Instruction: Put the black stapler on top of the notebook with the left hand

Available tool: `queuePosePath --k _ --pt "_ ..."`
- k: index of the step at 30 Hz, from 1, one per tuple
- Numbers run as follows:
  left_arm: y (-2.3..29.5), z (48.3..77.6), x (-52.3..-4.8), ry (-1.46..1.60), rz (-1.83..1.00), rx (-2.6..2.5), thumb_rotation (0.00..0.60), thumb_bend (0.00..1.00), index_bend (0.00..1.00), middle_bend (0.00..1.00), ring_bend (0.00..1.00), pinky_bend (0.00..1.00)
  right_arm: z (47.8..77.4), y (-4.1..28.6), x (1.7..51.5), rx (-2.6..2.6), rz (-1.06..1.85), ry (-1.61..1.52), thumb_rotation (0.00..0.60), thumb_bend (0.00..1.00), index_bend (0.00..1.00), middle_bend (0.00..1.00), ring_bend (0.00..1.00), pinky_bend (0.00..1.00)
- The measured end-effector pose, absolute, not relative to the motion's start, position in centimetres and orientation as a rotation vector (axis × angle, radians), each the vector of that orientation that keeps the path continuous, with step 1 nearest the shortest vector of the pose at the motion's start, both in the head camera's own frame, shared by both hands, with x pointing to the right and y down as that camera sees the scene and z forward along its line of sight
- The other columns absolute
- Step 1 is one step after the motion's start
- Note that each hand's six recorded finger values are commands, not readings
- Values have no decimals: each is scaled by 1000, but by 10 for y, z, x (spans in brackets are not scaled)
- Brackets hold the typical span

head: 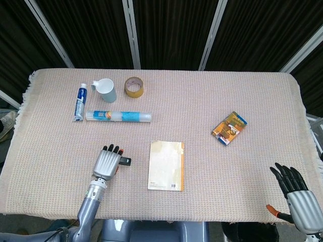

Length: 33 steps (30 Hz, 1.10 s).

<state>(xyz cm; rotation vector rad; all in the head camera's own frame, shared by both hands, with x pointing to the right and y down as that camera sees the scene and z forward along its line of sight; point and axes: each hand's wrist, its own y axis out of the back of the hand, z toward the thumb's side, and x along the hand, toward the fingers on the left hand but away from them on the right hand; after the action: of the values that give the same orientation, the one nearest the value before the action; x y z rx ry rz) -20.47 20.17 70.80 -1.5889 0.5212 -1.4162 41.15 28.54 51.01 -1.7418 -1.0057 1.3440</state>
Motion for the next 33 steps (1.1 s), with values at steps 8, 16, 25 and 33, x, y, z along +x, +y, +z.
queuePosePath --k 8,16,25,33 --pt "204 708 -195 533 -1392 -1610 600 387 625 515 426 520 509 286 412 -1742 1343 -1007 600 71 0 0 0 0" --pt "203 698 -196 580 -1377 -1610 600 410 712 586 493 575 511 286 412 -1742 1348 -1000 600 73 0 0 0 0" --pt "205 663 -182 671 -1248 -1644 600 408 715 592 501 582 510 288 409 -1748 1346 -995 600 73 0 0 0 0" --pt "201 660 -149 648 -1197 -1675 600 404 710 586 501 583 508 290 408 -1764 1331 -995 600 72 0 0 0 0"
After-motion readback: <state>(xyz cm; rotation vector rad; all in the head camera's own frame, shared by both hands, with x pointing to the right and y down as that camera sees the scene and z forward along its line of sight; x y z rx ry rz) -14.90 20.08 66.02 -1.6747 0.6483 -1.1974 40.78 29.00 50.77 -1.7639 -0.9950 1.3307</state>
